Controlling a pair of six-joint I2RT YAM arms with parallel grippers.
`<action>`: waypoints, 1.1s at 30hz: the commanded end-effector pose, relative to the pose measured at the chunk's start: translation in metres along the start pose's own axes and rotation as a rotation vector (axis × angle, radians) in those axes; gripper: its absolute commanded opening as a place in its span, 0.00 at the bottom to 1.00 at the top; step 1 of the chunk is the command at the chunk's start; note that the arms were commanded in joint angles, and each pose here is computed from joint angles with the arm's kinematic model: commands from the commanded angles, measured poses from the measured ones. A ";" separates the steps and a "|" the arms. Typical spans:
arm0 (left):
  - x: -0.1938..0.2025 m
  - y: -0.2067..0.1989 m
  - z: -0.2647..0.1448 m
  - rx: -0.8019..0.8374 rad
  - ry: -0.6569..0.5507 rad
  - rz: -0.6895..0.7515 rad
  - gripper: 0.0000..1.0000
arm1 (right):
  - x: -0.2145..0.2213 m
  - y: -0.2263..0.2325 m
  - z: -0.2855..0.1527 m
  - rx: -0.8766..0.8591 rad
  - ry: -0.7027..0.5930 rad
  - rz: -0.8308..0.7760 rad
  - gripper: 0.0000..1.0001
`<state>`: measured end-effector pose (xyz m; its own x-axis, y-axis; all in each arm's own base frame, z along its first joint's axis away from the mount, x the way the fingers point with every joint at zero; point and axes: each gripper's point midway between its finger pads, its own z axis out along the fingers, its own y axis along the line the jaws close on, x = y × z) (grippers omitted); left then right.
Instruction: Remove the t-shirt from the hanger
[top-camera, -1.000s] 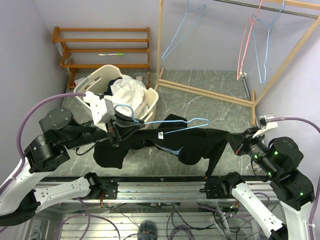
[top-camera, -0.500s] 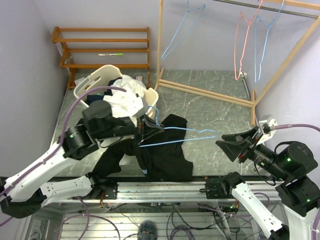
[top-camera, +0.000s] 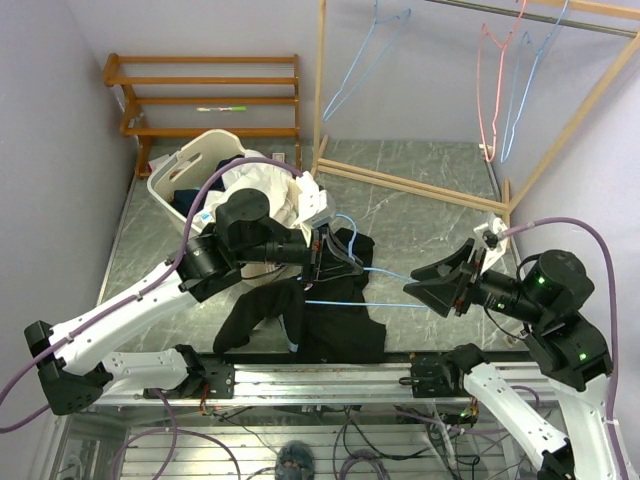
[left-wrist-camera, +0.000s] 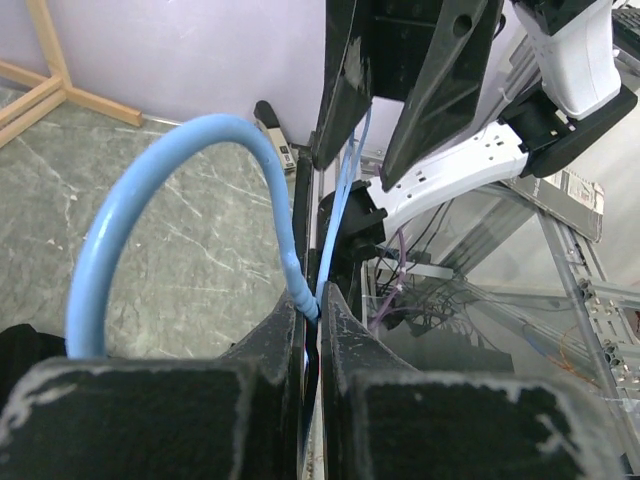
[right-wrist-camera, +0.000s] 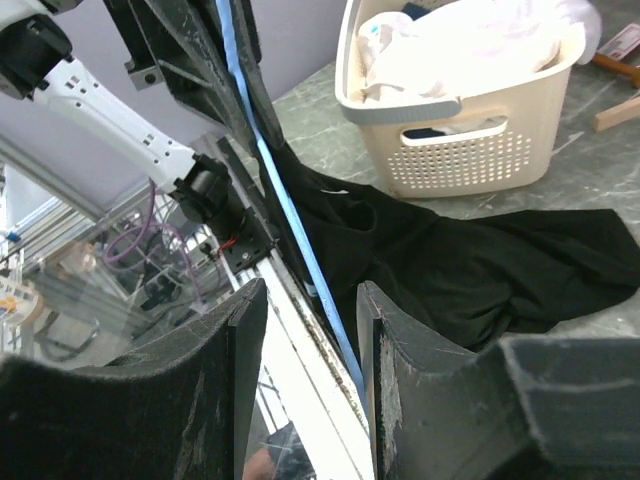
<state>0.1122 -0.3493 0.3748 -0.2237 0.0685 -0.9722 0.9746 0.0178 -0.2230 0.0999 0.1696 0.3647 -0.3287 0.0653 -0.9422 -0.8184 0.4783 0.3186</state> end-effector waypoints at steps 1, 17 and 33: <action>-0.028 -0.013 0.004 0.065 -0.086 0.051 0.07 | 0.009 0.007 0.002 -0.063 0.021 -0.013 0.40; 0.001 0.036 -0.009 -0.238 0.024 -0.002 0.64 | 0.020 -0.010 -0.016 0.099 0.112 -0.001 0.00; 0.015 0.076 -0.137 -0.824 -0.072 -0.014 0.63 | -0.066 -0.050 -0.073 0.594 -0.174 0.029 0.00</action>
<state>0.1762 -0.2387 0.3612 -0.2216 0.0396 -0.9743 0.7372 0.6608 -0.1408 0.1145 0.1265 0.3763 -0.4065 0.0414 -0.9127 -0.6105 0.7310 0.3050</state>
